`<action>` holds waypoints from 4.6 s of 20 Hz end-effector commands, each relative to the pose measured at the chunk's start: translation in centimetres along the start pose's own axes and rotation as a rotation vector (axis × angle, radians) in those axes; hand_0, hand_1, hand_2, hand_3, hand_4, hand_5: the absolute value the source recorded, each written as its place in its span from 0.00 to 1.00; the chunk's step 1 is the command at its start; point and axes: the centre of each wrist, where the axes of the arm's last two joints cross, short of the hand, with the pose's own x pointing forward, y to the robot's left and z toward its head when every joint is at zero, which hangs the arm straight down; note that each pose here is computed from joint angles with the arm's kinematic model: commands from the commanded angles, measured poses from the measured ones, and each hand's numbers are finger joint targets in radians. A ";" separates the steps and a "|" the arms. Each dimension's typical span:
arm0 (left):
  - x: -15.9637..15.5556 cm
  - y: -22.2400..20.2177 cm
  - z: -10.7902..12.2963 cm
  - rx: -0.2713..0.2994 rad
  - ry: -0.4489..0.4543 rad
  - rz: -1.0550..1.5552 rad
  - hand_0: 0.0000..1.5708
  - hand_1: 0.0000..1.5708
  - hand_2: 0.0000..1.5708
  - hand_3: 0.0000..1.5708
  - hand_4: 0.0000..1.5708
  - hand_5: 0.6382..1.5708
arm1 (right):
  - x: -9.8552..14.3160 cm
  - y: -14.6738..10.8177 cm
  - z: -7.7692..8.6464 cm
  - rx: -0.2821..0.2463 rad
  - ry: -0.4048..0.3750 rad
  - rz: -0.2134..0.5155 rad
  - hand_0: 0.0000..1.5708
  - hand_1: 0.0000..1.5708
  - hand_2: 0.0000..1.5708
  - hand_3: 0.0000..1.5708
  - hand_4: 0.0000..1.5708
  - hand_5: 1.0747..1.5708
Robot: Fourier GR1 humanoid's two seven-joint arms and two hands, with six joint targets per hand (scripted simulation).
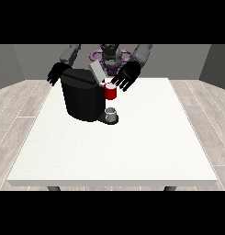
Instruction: Insert the coffee pod into the coffee machine and close the lid
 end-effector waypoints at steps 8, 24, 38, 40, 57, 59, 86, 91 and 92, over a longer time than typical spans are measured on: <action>-0.4 1.5 0.1 -0.060 -0.010 -0.110 0.00 0.00 0.00 0.00 0.00 1.00 | 0.0 1.9 0.4 0.019 -0.026 0.007 0.00 0.00 0.00 0.00 0.27 1.00; 1.3 -2.4 0.1 -0.156 -0.050 -0.067 0.00 0.00 0.00 0.00 0.00 1.00 | -5.2 -3.6 2.4 -0.088 0.100 0.013 0.00 0.00 0.00 0.00 0.24 1.00; -7.2 -14.5 7.0 -0.122 0.110 0.717 0.00 0.00 0.00 0.00 0.00 1.00 | -7.5 -4.8 8.2 -0.135 0.253 0.047 0.00 0.00 0.00 0.00 0.31 1.00; -8.6 -17.0 9.3 -0.137 0.146 0.749 0.00 0.00 0.00 0.00 0.00 1.00 | -5.8 -6.8 7.0 -0.121 0.226 0.092 0.00 0.00 0.00 0.00 0.23 1.00; -8.4 -23.5 15.2 -0.111 0.244 1.060 0.00 0.00 0.00 0.00 0.09 1.00 | 1.0 -3.3 2.0 0.161 0.121 0.107 0.00 0.00 0.00 0.00 0.00 1.00; -7.4 -23.1 14.7 -0.128 0.201 1.073 0.00 0.00 0.00 0.00 0.00 1.00 | 1.3 -4.8 0.8 0.144 0.092 0.133 0.00 0.00 0.00 0.00 0.09 1.00; -7.4 -16.0 18.6 0.043 0.086 0.998 0.00 0.00 0.00 0.00 0.00 1.00 | 3.3 -0.6 -6.2 0.262 0.045 0.119 0.00 0.00 0.00 0.00 0.00 1.00; -6.4 -17.2 19.4 0.060 0.128 1.032 0.00 0.00 0.00 0.00 0.00 1.00 | 1.7 -0.2 -5.6 0.301 0.045 0.117 0.00 0.00 0.00 0.00 0.00 1.00; -5.1 -16.2 18.6 0.059 0.107 1.032 0.00 0.00 0.00 0.00 0.00 1.00 | 1.7 0.0 -6.4 0.270 0.053 0.156 0.00 0.00 0.00 0.00 0.00 1.00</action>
